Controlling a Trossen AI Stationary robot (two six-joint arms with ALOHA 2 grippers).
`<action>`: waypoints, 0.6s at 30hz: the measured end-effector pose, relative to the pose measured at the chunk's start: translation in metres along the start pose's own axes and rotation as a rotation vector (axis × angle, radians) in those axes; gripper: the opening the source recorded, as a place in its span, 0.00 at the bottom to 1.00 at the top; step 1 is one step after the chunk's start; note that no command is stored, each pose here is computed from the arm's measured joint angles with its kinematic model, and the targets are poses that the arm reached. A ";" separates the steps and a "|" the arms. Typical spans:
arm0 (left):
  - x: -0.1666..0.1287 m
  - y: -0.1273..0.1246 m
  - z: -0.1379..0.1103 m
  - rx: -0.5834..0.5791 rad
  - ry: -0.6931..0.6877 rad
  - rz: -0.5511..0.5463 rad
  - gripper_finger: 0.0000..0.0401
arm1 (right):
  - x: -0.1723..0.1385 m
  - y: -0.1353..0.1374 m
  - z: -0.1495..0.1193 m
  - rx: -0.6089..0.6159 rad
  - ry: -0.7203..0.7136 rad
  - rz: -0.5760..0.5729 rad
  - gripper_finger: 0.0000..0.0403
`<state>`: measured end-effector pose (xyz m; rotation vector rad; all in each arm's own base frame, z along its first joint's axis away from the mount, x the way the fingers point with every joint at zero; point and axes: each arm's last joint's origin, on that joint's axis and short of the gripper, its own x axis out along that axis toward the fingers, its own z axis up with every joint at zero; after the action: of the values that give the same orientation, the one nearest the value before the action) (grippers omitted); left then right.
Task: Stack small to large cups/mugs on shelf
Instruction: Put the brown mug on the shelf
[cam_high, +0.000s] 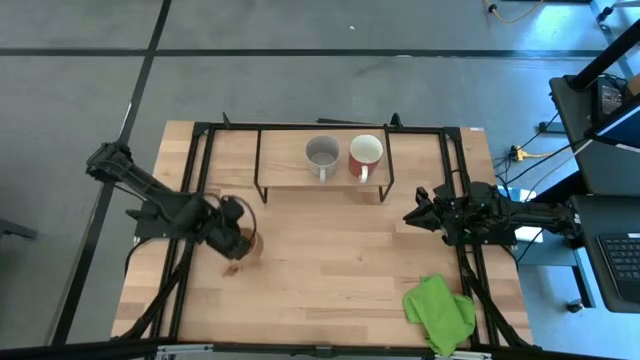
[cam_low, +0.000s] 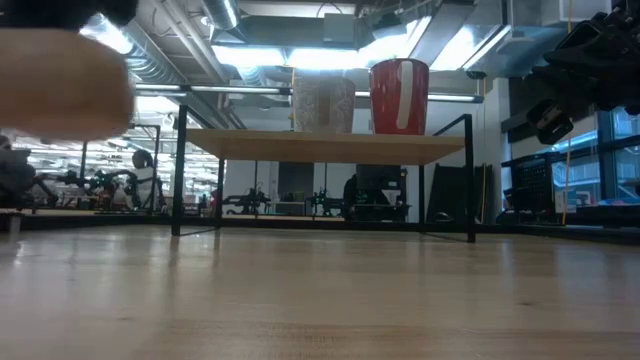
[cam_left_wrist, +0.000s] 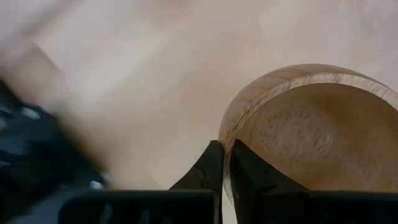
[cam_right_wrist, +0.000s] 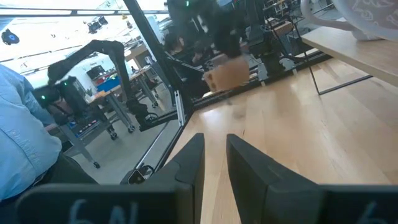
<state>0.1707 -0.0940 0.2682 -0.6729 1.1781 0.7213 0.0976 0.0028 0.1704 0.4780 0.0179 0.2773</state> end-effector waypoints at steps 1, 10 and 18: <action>-0.006 0.001 0.006 0.004 -0.013 0.009 0.01 | 0.000 0.000 0.000 0.000 0.000 0.000 0.17; -0.036 0.006 0.068 -0.069 -0.151 -0.018 0.01 | 0.000 0.000 0.000 0.000 -0.001 0.000 0.17; -0.066 0.022 0.114 -0.079 -0.283 -0.030 0.01 | 0.000 0.000 0.000 0.000 0.000 0.000 0.17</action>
<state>0.2036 -0.0004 0.3582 -0.6297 0.8821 0.8121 0.0976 0.0028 0.1705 0.4782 0.0176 0.2775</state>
